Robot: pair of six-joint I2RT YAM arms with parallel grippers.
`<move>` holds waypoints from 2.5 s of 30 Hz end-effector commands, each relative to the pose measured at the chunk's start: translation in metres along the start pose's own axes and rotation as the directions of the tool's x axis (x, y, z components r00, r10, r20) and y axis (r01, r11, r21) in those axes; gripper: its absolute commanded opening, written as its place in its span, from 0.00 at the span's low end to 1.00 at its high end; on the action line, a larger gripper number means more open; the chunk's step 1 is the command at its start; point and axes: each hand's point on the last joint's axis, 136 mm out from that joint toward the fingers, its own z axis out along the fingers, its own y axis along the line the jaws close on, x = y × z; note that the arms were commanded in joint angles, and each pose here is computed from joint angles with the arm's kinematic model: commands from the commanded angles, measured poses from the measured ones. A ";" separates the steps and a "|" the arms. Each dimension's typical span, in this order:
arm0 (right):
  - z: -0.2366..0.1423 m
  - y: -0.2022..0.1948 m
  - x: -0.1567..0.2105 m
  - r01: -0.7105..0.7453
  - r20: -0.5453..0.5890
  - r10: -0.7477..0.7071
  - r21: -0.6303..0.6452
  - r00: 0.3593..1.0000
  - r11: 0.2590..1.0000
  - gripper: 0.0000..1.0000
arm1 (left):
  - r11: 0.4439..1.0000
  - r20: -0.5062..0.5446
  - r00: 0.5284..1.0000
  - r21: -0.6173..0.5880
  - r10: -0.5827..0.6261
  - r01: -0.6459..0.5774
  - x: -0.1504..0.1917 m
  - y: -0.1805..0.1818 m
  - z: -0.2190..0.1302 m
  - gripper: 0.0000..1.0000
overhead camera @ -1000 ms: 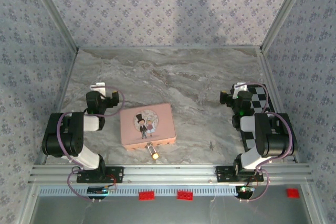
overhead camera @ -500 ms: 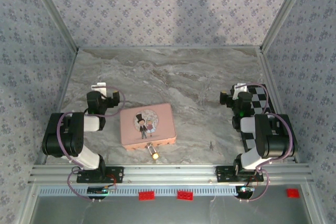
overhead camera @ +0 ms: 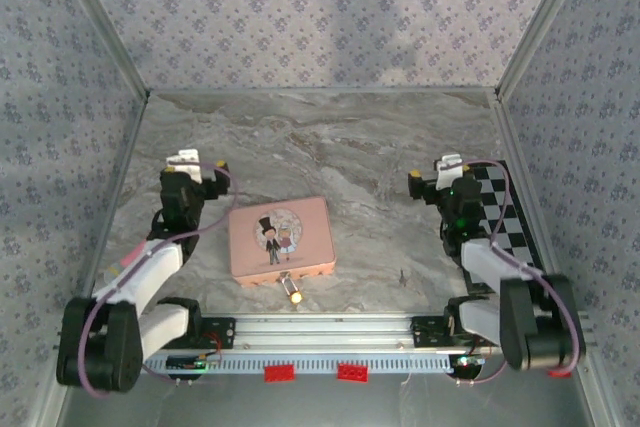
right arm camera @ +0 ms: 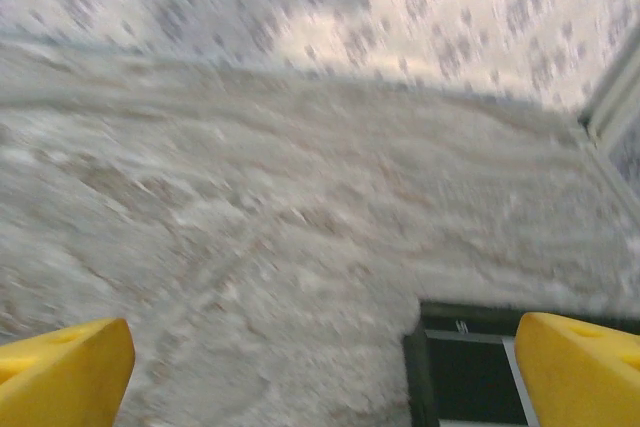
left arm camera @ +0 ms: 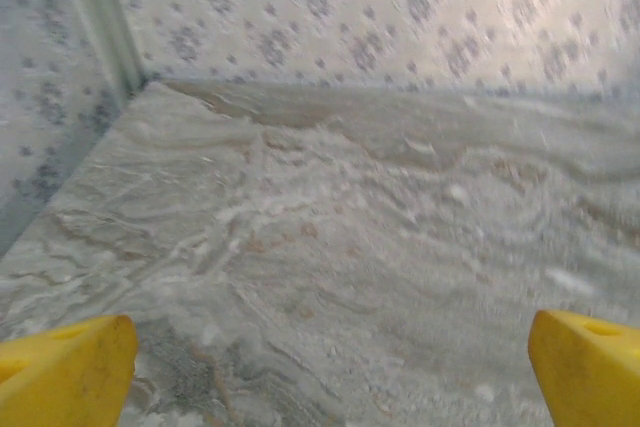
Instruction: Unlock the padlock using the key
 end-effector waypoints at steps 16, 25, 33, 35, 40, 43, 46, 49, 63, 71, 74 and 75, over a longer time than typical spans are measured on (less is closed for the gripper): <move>-0.077 0.024 -0.042 -0.555 -0.217 0.526 -0.106 0.822 0.825 0.99 | 0.927 -0.411 0.872 0.138 -0.266 0.348 0.025 -0.045 -0.077 1.00; -0.093 0.049 -0.034 -0.459 -0.334 0.409 -0.083 0.849 0.884 0.99 | 0.926 -0.462 0.886 0.322 -0.030 0.200 0.043 -0.110 -0.109 1.00; -0.104 0.106 -0.010 -0.296 -0.473 0.188 -0.163 0.860 0.941 0.99 | 0.958 -0.615 0.784 0.267 0.086 0.104 0.064 -0.114 -0.139 1.00; -0.109 0.123 -0.004 -0.268 -0.494 0.138 -0.201 0.858 0.942 0.99 | 0.969 -0.682 0.727 0.225 0.080 0.104 0.077 -0.106 -0.148 1.00; -0.116 0.158 0.007 -0.221 -0.522 0.044 -0.281 0.852 0.934 0.99 | 0.975 -0.744 0.667 0.176 0.040 0.139 0.090 -0.096 -0.167 1.00; -0.120 0.174 0.013 -0.202 -0.535 0.006 -0.310 0.845 0.929 0.99 | 0.978 -0.762 0.648 0.147 0.016 0.149 0.094 -0.091 -0.174 1.00; -0.124 0.188 0.021 -0.187 -0.544 -0.026 -0.332 0.839 0.925 0.99 | 0.984 -0.780 0.625 0.114 0.004 0.136 0.102 -0.082 -0.180 1.00; -0.127 0.198 0.028 -0.183 -0.554 -0.042 -0.344 0.831 0.921 0.99 | 0.988 -0.796 0.606 0.089 -0.006 0.126 0.111 -0.074 -0.185 1.00; -0.162 0.153 0.090 -0.149 -0.781 0.043 -0.064 0.623 0.987 0.98 | 0.979 -0.784 0.621 0.121 -0.006 0.163 0.109 -0.078 -0.194 1.00; -0.189 0.136 0.133 -0.146 -0.870 0.133 0.071 0.475 0.987 0.89 | 0.970 -0.759 0.651 0.147 -0.016 0.195 0.102 -0.085 -0.191 1.00; -0.193 0.129 0.147 -0.106 -0.888 0.152 0.118 0.434 0.987 0.84 | 0.969 -0.750 0.661 0.152 -0.015 0.194 0.102 -0.086 -0.188 1.00; -0.195 0.127 0.150 -0.094 -0.892 0.160 0.132 0.423 0.987 0.82 | 0.971 -0.745 0.666 0.149 -0.016 0.190 0.101 -0.085 -0.188 1.00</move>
